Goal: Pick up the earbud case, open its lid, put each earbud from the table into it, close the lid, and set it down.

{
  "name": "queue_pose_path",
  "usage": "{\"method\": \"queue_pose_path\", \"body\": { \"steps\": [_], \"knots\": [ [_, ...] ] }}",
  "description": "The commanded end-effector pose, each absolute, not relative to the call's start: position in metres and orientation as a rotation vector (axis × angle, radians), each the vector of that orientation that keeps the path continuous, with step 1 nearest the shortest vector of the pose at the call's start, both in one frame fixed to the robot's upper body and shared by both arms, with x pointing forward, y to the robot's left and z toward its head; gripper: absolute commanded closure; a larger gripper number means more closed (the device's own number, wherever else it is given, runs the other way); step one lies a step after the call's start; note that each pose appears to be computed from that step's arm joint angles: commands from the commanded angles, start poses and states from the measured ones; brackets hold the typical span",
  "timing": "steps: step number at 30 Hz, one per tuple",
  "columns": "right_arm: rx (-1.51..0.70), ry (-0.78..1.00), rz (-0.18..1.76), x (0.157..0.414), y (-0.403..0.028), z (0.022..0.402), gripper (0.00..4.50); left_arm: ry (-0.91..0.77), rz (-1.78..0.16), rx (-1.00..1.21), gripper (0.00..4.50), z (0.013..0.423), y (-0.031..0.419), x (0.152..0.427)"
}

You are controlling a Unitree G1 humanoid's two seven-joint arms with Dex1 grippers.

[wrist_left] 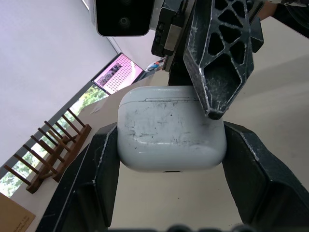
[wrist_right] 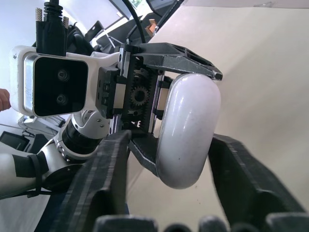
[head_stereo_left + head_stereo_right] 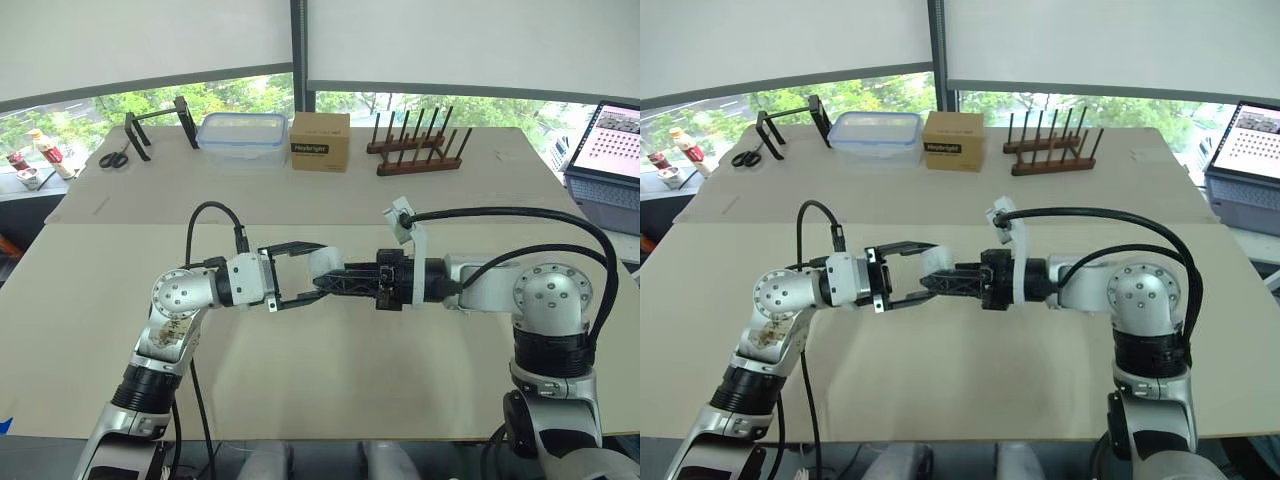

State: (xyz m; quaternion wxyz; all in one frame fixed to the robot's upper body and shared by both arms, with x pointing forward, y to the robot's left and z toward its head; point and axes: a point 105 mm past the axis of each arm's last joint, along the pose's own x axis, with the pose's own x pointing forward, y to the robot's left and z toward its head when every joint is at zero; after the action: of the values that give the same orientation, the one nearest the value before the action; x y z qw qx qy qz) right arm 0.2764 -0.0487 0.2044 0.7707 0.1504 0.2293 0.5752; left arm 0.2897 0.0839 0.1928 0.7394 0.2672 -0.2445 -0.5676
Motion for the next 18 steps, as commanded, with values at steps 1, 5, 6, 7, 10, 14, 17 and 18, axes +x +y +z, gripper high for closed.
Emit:
{"method": "queue_pose_path", "body": {
  "steps": [1,5,6,7,10,14,17,18],
  "knots": [
    [0.318,0.475,1.286,0.271,-0.047,0.213,3.23,-0.604,-1.237,0.618,1.95,0.205,0.08,0.286],
    [0.326,0.479,1.294,0.271,-0.047,0.214,3.75,-0.613,-1.217,0.62,1.95,0.206,0.08,0.287],
    [0.329,0.479,1.295,0.271,-0.047,0.214,3.75,-0.624,-1.219,0.629,1.95,0.206,0.079,0.287],
    [0.333,0.478,1.296,0.272,-0.046,0.215,3.75,-0.636,-1.222,0.616,1.95,0.208,0.079,0.285],
    [0.324,0.475,1.301,0.272,-0.045,0.216,3.75,-0.632,-1.228,0.575,0.5,0.21,0.081,0.285],
    [0.203,0.456,1.27,0.277,-0.048,0.216,3.75,-0.56,-1.208,0.633,0.0,0.206,0.089,0.296],
    [0.0,0.415,1.207,0.287,-0.054,0.213,3.75,-0.389,-1.218,0.6,0.0,0.198,0.101,0.309],
    [-0.093,0.388,1.182,0.292,-0.057,0.212,3.75,-0.289,-1.231,0.577,0.0,0.192,0.107,0.313]
  ]
}}
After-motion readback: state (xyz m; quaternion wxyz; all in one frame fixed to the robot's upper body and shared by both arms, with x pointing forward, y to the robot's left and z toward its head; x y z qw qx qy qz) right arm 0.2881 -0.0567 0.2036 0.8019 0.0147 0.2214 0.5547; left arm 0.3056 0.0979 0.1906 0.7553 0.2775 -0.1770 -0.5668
